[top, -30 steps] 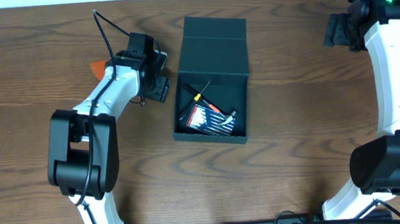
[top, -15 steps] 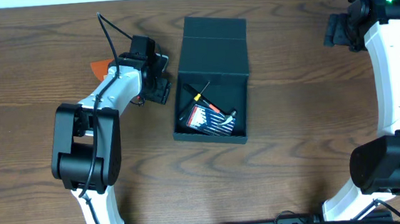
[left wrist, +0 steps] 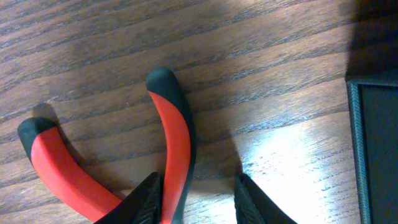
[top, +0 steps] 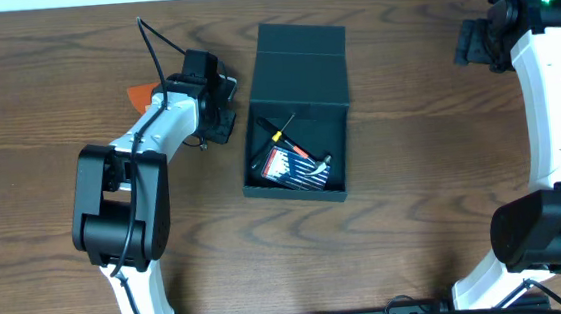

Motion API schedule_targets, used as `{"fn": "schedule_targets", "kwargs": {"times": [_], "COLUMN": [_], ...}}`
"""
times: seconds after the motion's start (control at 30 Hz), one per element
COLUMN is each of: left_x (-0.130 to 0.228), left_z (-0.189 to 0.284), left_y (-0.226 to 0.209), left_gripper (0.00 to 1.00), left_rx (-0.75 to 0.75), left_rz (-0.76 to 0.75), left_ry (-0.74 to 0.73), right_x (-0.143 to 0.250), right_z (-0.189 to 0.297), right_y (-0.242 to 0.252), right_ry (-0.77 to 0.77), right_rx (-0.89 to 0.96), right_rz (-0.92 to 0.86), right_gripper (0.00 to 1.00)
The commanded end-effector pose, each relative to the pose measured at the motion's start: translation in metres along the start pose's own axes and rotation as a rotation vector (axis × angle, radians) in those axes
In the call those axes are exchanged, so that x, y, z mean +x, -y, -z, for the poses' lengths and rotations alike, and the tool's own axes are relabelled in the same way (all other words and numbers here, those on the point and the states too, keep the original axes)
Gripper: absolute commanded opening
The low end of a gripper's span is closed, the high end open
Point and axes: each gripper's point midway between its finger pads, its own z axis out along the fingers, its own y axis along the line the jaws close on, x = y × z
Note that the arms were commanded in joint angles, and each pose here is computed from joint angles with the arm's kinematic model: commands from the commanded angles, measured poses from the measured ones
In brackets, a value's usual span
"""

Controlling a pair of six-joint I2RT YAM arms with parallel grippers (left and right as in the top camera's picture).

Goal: Pack container
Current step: 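Lower the left gripper onto the red-handled pliers and grasp them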

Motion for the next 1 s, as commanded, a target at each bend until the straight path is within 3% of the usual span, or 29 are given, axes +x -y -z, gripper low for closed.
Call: {"fn": "schedule_targets", "kwargs": {"times": [0.0,0.27,0.37,0.73,0.97], "left_x": [0.006,0.009,0.011,0.012,-0.005], "left_z": [-0.010,-0.010,-0.010,-0.007,0.019], "left_y": [-0.003,-0.004,-0.006,-0.007,-0.011], "left_gripper": [0.33,0.19,0.06,0.06,0.06], "left_rx": [-0.001,-0.010,-0.017,-0.028,-0.050], "left_rz": [0.006,0.006,0.006,0.006,0.008], "left_ry": [-0.030,-0.042,-0.051,-0.054,0.015], "right_x": [-0.005,-0.005,-0.005,-0.005,-0.005], "right_z": [0.005,0.005,0.005,0.005,0.005], "right_y": [0.004,0.004,0.004,0.004,0.004], "right_ry": [0.019,0.019,0.019,0.019,0.018], "right_rx": [0.010,0.010,0.010,0.010,0.009], "right_rz": [-0.016,-0.016,-0.016,-0.016,-0.016], "right_gripper": [0.99,0.99,0.99,0.99,0.99]}}
